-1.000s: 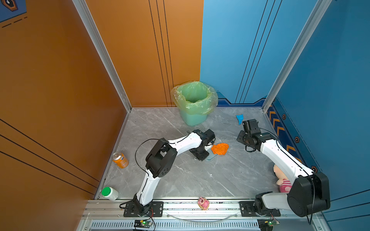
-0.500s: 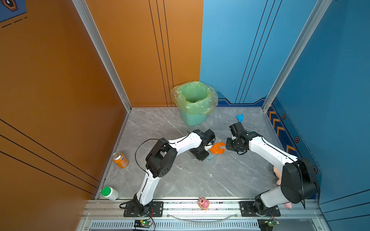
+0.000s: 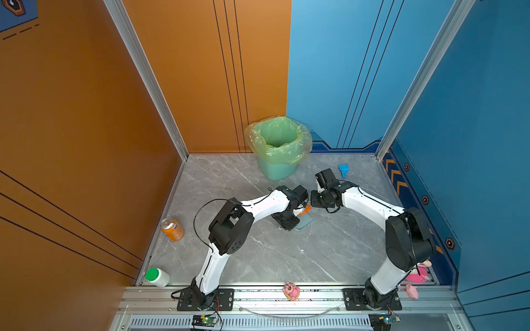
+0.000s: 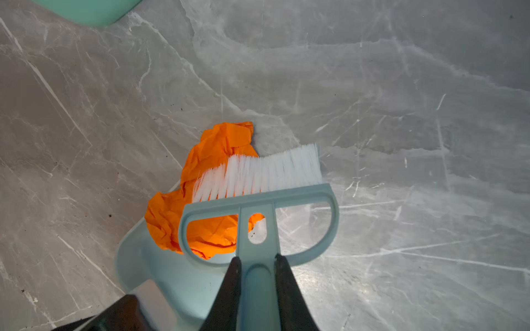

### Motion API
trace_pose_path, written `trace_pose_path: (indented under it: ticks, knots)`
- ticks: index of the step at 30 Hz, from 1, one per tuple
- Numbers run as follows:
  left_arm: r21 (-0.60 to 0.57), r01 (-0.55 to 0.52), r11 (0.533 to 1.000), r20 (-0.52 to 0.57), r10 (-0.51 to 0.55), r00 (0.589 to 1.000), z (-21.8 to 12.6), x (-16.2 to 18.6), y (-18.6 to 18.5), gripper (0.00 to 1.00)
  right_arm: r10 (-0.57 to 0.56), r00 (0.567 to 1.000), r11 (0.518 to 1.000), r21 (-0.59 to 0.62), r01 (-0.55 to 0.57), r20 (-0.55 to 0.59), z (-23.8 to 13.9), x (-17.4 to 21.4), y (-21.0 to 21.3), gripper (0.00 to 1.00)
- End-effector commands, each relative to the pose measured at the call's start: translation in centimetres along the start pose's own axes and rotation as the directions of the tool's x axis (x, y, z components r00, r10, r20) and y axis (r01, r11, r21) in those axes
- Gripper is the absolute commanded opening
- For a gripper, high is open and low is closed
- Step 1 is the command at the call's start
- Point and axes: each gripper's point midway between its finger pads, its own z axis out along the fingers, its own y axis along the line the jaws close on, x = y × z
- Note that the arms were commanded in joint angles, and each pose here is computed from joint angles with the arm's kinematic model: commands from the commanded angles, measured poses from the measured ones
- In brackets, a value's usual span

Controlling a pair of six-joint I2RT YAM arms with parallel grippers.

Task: Sweep away the paper scraps from the table
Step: 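Push the crumpled orange scrap into the dustpan with the right gripper's brush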

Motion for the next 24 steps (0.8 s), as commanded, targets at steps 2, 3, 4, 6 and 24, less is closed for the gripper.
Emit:
trace_pose_path:
  ticks: [2,3,4,6,24]
  knots:
    - [0.004,0.015,1.0,-0.049,-0.014,0.999,0.8,0.7,-0.1,0.0,-0.054,0.991,0.997,0.041,0.059,-0.122,-0.8,4.5,-1.8,0.0]
    - [0.006,0.018,1.0,-0.05,-0.018,0.999,0.9,0.7,0.0,0.0,-0.064,0.989,0.997,0.028,0.068,-0.134,-1.1,5.1,-1.8,0.0]
    - [0.008,0.024,1.0,-0.047,-0.024,0.999,0.9,0.5,0.1,0.0,-0.079,0.986,0.997,0.005,0.08,-0.149,-1.3,5.7,-1.5,0.0]
    - [0.012,0.03,0.999,-0.039,-0.03,0.999,0.9,0.3,0.1,0.0,-0.126,0.975,0.992,-0.039,0.121,-0.182,-1.7,7.0,-0.9,0.0]
    - [0.004,0.046,0.999,0.021,-0.046,0.999,-0.2,-0.7,0.5,0.0,-0.125,0.992,0.985,-0.125,0.121,-0.023,-5.3,4.3,-0.7,0.0]
